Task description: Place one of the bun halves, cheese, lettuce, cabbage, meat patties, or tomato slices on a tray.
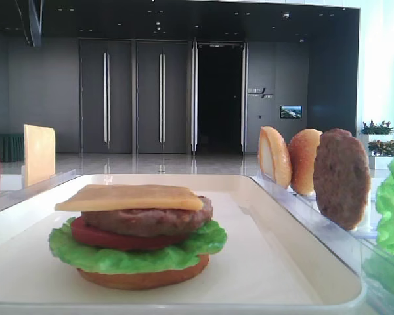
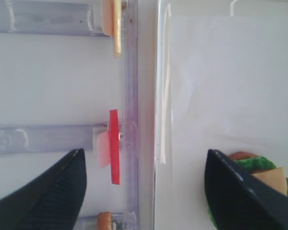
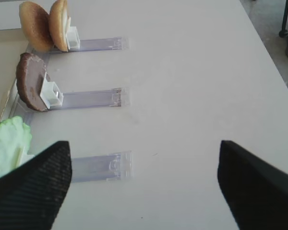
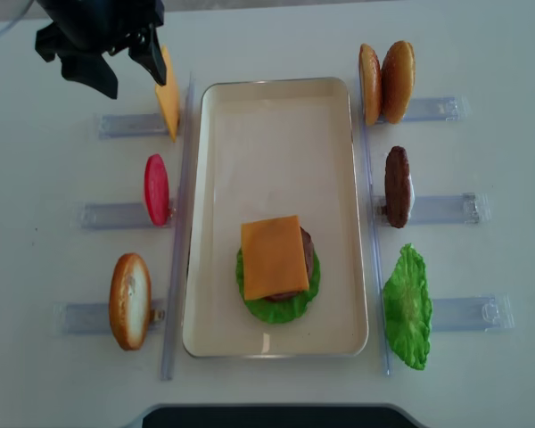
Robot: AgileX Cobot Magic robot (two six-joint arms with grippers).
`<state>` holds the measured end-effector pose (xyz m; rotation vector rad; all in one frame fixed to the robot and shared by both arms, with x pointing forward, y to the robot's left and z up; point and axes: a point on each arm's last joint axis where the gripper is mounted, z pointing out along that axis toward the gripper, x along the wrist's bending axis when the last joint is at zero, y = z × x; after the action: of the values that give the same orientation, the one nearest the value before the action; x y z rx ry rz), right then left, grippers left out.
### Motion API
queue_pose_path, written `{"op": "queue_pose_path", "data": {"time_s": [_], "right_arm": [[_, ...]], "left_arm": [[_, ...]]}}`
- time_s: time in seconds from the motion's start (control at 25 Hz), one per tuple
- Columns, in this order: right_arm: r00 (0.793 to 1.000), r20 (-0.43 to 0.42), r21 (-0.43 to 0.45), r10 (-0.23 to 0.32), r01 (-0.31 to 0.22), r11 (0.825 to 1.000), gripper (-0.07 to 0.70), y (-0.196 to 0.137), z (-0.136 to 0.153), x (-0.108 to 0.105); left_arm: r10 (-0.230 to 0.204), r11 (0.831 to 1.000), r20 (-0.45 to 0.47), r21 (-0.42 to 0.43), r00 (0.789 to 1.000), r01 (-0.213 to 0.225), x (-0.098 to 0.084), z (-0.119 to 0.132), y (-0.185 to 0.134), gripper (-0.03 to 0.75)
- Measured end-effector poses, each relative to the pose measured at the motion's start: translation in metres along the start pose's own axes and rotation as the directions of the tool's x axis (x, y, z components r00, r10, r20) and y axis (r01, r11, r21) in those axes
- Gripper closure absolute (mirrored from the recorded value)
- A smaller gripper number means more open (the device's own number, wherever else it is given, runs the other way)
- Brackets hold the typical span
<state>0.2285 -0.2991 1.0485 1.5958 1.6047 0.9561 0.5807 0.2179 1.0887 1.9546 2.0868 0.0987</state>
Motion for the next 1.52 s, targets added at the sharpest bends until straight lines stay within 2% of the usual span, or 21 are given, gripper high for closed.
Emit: {"op": "queue_pose_path", "data": {"time_s": [0.12, 0.24, 0.36, 0.44, 0.56, 0.68, 0.88, 1.2, 1.52], "right_arm": [[1.0, 0.0, 0.0, 0.0, 0.0, 1.0, 0.045, 0.0, 0.0, 0.0], [1.0, 0.0, 0.0, 0.0, 0.0, 1.0, 0.045, 0.0, 0.0, 0.0], [1.0, 0.0, 0.0, 0.0, 0.0, 1.0, 0.045, 0.0, 0.0, 0.0], [1.0, 0.0, 0.0, 0.0, 0.0, 1.0, 0.045, 0.0, 0.0, 0.0], [1.0, 0.0, 0.0, 0.0, 0.0, 1.0, 0.045, 0.0, 0.0, 0.0], [1.0, 0.0, 0.0, 0.0, 0.0, 1.0, 0.045, 0.0, 0.0, 0.0], [1.0, 0.0, 0.0, 0.0, 0.0, 1.0, 0.045, 0.0, 0.0, 0.0], [1.0, 0.0, 0.0, 0.0, 0.0, 1.0, 0.045, 0.0, 0.0, 0.0], [1.0, 0.0, 0.0, 0.0, 0.0, 1.0, 0.045, 0.0, 0.0, 0.0]], "left_arm": [[0.016, 1.0, -0.035, -0.008, 0.999, -0.016, 0.009, -0.001, 0.003, 0.133], [0.0, 1.0, -0.072, -0.02, 0.997, -0.002, 0.03, -0.004, 0.008, 0.133], [-0.055, 0.998, -0.118, -0.037, 0.991, 0.051, 0.068, -0.008, 0.015, 0.133], [-0.097, 0.995, -0.149, -0.047, 0.984, 0.091, 0.102, -0.013, 0.017, 0.133], [-0.148, 0.988, -0.179, -0.059, 0.973, 0.14, 0.143, -0.02, 0.016, 0.133], [-0.189, 0.982, -0.213, -0.067, 0.959, 0.179, 0.174, -0.026, 0.011, 0.133], [-0.15, 0.988, -0.223, -0.058, 0.963, 0.14, 0.18, -0.028, 0.01, 0.133], [-0.094, 0.995, -0.203, -0.05, 0.975, 0.085, 0.171, -0.027, 0.012, 0.133], [-0.058, 0.995, -0.208, -0.09, 0.976, 0.04, 0.163, -0.046, 0.006, 0.133]]}}
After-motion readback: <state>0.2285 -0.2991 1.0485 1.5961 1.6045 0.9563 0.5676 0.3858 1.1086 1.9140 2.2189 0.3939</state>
